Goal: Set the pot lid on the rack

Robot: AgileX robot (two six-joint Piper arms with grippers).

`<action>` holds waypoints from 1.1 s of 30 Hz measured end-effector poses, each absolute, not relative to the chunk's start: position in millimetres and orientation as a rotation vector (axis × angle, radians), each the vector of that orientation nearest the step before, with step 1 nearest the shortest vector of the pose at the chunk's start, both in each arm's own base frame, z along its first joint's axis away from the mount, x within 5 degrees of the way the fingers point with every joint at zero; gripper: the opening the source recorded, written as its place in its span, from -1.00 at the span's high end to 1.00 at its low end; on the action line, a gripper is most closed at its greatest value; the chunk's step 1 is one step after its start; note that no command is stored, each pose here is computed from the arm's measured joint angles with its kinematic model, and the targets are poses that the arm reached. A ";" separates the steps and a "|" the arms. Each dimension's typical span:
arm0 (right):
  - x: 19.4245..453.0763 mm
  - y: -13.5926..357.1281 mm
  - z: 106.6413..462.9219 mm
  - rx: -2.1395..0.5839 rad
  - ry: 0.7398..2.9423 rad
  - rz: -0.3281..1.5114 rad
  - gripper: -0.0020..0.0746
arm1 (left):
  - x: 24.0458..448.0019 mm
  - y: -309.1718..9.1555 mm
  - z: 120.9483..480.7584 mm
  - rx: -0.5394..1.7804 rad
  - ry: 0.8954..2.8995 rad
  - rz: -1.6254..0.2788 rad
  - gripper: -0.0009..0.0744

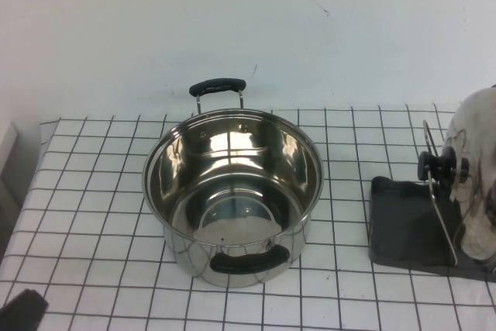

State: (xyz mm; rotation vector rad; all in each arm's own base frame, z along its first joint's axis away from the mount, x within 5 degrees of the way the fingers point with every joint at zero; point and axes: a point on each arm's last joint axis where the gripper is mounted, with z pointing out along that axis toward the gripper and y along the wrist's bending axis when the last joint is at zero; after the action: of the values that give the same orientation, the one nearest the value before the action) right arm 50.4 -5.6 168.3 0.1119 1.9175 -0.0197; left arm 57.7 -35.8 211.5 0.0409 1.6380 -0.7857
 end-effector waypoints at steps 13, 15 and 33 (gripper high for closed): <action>50.4 -5.6 168.3 0.112 1.918 -0.020 0.95 | 49.3 -12.9 172.8 0.094 1.917 -0.323 0.98; 50.4 -5.6 168.3 0.112 1.918 -0.020 0.95 | 50.5 -10.0 173.2 0.044 1.902 -0.273 0.98; 50.4 -5.6 168.3 0.112 1.918 -0.020 0.95 | 52.6 -1.1 173.5 -0.076 1.859 -0.101 0.98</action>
State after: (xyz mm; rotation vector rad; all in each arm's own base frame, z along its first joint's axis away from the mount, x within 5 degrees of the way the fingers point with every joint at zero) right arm 50.4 -5.6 168.3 0.1119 1.9175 -0.0197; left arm 52.6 -1.1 173.5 -0.0760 1.8592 -0.1009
